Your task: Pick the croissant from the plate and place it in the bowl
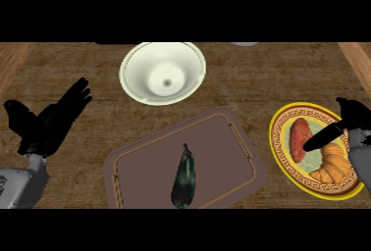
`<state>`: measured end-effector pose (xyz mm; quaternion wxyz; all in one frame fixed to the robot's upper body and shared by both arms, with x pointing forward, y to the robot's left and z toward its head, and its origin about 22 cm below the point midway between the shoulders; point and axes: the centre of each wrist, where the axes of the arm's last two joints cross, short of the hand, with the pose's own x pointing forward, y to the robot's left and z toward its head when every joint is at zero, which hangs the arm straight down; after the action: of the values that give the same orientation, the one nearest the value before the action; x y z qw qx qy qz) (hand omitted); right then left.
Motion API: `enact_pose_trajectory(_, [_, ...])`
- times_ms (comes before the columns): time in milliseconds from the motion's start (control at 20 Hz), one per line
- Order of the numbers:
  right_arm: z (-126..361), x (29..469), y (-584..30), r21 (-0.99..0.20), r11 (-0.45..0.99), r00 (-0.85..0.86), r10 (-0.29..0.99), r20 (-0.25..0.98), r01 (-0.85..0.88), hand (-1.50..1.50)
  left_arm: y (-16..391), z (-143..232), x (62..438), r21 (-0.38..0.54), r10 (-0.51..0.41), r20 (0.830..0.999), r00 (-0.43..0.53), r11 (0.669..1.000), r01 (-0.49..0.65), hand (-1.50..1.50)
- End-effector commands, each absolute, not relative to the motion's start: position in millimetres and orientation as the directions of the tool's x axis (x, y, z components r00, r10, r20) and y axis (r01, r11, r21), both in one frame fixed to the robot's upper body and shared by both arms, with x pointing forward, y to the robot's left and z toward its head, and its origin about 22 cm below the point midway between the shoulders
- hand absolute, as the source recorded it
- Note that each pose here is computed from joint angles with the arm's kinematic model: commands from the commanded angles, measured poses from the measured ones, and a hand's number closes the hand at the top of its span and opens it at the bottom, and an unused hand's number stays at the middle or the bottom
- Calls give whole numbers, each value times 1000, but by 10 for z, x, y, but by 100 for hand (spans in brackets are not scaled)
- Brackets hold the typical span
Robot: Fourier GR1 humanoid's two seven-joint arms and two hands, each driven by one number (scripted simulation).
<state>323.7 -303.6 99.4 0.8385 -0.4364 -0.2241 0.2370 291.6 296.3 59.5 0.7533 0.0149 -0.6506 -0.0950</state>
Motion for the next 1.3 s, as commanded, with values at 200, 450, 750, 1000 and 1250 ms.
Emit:
enact_pose_trajectory(200, [711,3287,-2987,-819,501,864,504,13,-279,-150,2897,630,2916,145,-163,978,128,980,138,0])
enact_pose_trajectory(450, [521,3136,-3174,-808,521,867,498,25,-276,-150,2962,555,2889,150,-166,978,125,980,129,0])
enact_pose_trajectory(750, [456,3106,-3400,-801,542,889,456,25,-256,-150,3023,564,2890,147,-165,974,154,981,123,0])
enact_pose_trajectory(1000, [490,3275,-3263,-797,545,885,464,29,-260,-150,2982,584,2895,148,-163,978,132,982,119,0])
enact_pose_trajectory(1250, [113,3205,-3484,-780,562,885,465,24,-274,-150,2911,505,2978,139,-158,978,134,980,140,0])
